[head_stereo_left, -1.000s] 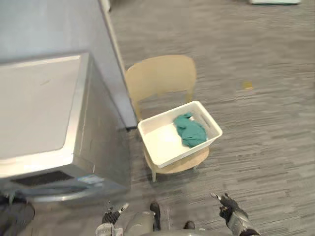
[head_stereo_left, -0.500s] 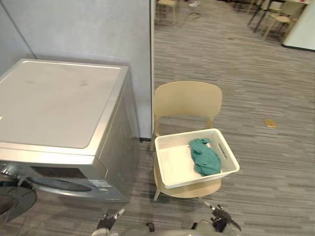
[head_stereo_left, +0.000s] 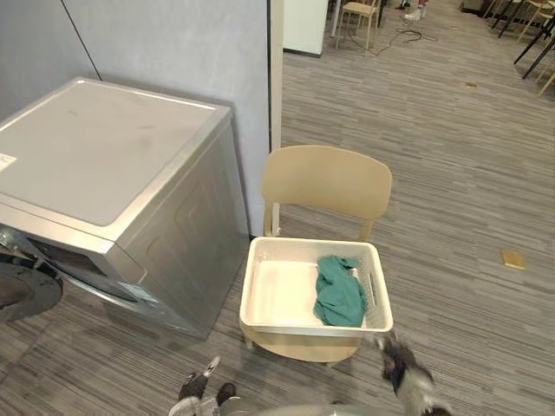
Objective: Pick up the laundry basket with both hands and put the clothes into the washing machine.
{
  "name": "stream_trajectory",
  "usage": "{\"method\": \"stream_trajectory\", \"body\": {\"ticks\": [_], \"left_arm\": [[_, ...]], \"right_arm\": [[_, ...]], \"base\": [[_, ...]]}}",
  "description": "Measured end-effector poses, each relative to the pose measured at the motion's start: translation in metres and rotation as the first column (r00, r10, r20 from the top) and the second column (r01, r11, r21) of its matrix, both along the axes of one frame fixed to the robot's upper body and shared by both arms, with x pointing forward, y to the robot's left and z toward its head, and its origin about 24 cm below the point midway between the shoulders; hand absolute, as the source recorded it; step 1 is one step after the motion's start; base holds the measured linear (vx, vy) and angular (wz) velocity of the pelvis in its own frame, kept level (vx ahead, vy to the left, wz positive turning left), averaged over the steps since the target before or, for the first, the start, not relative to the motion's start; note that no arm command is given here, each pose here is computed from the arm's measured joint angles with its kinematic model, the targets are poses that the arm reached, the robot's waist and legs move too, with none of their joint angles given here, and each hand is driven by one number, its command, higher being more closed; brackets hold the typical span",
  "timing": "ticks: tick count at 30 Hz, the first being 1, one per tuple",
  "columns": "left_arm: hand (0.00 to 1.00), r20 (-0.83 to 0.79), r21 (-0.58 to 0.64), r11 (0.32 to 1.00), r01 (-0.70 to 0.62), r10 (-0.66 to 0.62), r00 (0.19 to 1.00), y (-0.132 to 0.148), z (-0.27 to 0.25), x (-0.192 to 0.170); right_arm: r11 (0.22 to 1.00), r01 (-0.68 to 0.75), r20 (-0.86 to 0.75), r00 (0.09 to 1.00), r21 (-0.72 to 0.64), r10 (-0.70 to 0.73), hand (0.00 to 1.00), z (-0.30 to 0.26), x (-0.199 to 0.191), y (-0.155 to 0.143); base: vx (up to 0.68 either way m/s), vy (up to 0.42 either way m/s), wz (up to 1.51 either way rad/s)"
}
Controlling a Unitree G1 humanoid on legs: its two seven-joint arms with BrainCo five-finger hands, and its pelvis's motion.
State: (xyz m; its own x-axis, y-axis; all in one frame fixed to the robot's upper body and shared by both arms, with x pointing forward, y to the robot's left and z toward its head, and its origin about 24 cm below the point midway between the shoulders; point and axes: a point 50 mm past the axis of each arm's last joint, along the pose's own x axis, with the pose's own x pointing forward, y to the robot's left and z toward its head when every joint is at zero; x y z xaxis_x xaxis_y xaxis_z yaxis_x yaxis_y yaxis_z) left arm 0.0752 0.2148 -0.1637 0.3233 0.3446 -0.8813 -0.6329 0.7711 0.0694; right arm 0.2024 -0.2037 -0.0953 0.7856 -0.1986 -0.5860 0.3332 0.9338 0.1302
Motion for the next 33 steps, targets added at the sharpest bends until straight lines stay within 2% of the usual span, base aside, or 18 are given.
{"method": "stream_trajectory", "body": {"ticks": [2,5,8,10,12,15,17,21,27,30,33], "left_arm": [[0.00,-0.020,-0.019,0.998,-0.066,0.065,0.998,-0.002,-0.002,-0.014],[0.00,-0.020,-0.014,0.998,-0.066,0.065,0.998,-0.001,-0.002,-0.014],[0.00,-0.063,0.021,1.000,0.020,-0.019,0.998,-0.003,-0.003,-0.021],[0.00,-0.087,0.036,0.995,0.091,-0.088,0.992,-0.005,-0.003,-0.026],[0.00,-0.082,0.073,0.983,0.167,-0.161,0.984,0.000,-0.001,-0.019],[0.00,-0.091,0.129,0.934,0.334,-0.324,0.942,0.004,0.003,-0.007],[0.00,-0.062,0.153,0.913,0.377,-0.372,0.926,0.002,0.007,0.008],[0.00,0.021,0.213,0.889,0.406,-0.420,0.907,-0.002,0.017,0.038],[0.00,0.055,0.245,0.863,0.442,-0.468,0.882,-0.007,0.022,0.052],[0.00,0.064,0.252,0.856,0.451,-0.479,0.875,-0.008,0.023,0.056],[0.00,0.102,0.279,0.848,0.451,-0.493,0.864,-0.008,0.029,0.067]], "right_arm": [[0.999,-0.018,0.166,0.986,-0.036,0.024,0.00,0.031,0.022,-0.001],[0.990,-0.028,0.335,0.939,-0.137,0.073,0.00,0.074,0.041,-0.011],[0.964,0.021,0.589,0.795,-0.265,0.144,0.00,0.144,0.057,-0.015],[0.945,0.101,0.747,0.640,-0.311,0.178,0.00,0.193,0.066,-0.018],[0.939,0.122,0.785,0.589,-0.321,0.191,0.00,0.209,0.074,-0.018],[0.922,0.092,0.742,0.626,-0.376,0.240,0.00,0.203,0.082,-0.016],[0.890,0.070,0.701,0.645,-0.451,0.305,0.00,0.203,0.085,-0.012],[0.872,0.038,0.671,0.655,-0.489,0.347,0.00,0.199,0.086,-0.004],[0.882,0.029,0.643,0.696,-0.470,0.320,0.00,0.187,0.082,-0.005],[0.865,-0.010,0.598,0.719,-0.502,0.355,0.00,0.187,0.108,-0.004],[0.797,-0.046,0.542,0.710,-0.602,0.450,0.00,0.213,0.146,-0.001]], "base": [[-0.10,-0.029,0.29],[-0.07,0.041,0.51],[-0.07,0.068,0.21],[-0.04,0.058,-0.17],[-0.03,0.048,-0.20],[0.01,0.095,0.02],[0.01,0.084,0.05],[-0.01,0.034,0.03],[0.01,0.001,-0.01],[0.02,0.002,-0.15],[0.00,0.002,-0.03]]}}
